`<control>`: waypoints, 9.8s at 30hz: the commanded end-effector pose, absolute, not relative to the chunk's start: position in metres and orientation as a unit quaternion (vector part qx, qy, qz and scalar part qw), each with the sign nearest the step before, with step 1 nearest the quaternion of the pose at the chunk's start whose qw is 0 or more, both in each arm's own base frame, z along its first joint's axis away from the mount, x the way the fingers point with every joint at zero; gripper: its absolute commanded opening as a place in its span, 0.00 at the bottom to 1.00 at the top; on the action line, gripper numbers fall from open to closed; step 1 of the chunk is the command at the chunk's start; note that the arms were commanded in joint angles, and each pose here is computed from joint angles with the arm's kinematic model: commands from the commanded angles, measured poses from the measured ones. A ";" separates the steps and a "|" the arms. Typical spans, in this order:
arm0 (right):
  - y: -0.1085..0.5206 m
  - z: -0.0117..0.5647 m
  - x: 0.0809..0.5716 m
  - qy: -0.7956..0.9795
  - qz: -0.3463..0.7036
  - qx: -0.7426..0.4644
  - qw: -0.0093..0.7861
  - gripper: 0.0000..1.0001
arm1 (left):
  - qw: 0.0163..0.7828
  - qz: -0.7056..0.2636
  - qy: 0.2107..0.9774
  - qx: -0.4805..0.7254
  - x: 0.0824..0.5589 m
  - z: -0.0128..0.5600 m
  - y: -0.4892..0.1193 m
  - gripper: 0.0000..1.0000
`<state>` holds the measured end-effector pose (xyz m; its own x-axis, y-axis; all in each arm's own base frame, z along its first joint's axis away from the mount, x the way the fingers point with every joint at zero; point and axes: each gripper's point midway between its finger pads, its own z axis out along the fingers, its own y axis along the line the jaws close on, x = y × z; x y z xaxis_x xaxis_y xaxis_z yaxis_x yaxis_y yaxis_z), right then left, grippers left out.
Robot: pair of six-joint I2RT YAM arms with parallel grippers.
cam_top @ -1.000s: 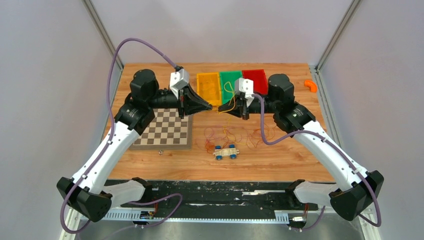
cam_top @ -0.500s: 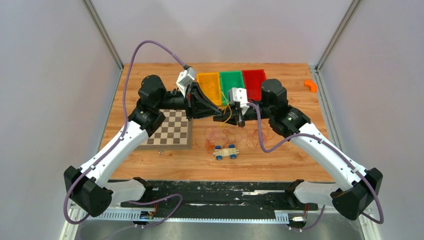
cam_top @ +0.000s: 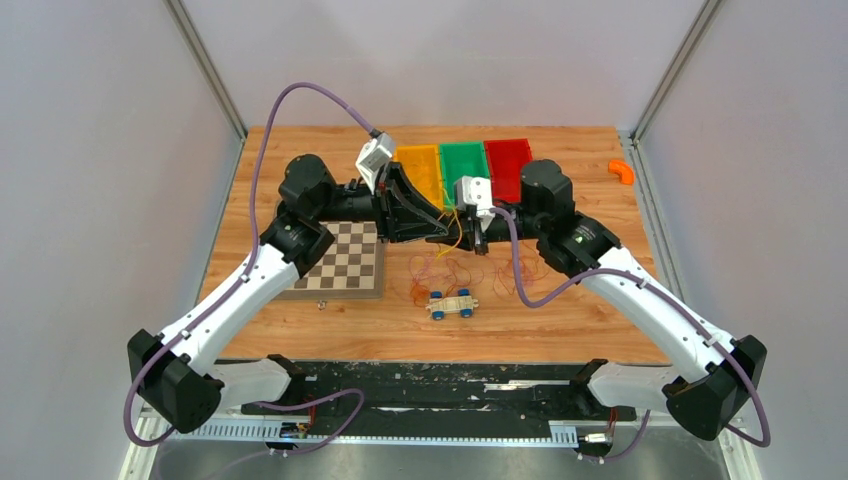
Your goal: Untangle the cables
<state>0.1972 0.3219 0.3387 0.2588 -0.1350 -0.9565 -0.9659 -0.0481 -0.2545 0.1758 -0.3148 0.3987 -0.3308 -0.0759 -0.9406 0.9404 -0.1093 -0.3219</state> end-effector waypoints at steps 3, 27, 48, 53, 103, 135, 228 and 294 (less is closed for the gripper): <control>0.333 0.364 0.204 0.458 0.380 -0.573 0.564 0.00 | 0.439 -0.599 0.559 0.368 0.192 0.396 -0.328 0.36; 0.329 0.366 0.199 0.460 0.386 -0.558 0.572 0.00 | 0.457 -0.553 0.592 0.367 0.205 0.376 -0.325 0.00; 0.298 0.348 0.206 0.498 0.409 -0.536 0.545 0.00 | 0.457 -0.601 0.563 0.337 0.208 0.404 -0.304 0.00; 0.301 0.347 0.188 0.457 0.429 -0.569 0.532 0.00 | 0.400 -0.640 0.580 0.306 0.210 0.401 -0.315 0.05; 0.283 0.308 0.205 0.546 0.407 -0.520 0.516 0.64 | 0.378 -0.737 0.515 0.221 0.212 0.478 -0.299 0.00; 0.262 0.313 0.271 0.589 0.411 -0.408 0.564 0.72 | 0.501 -0.673 0.500 0.216 0.253 0.520 -0.263 0.00; 0.263 0.184 0.271 0.693 0.361 -0.404 0.475 0.00 | 0.529 -0.556 0.632 0.104 0.500 0.379 -0.246 0.00; 0.235 0.253 0.281 0.689 0.364 -0.398 0.485 0.00 | 0.451 -0.354 0.763 0.298 0.378 0.275 -0.256 1.00</control>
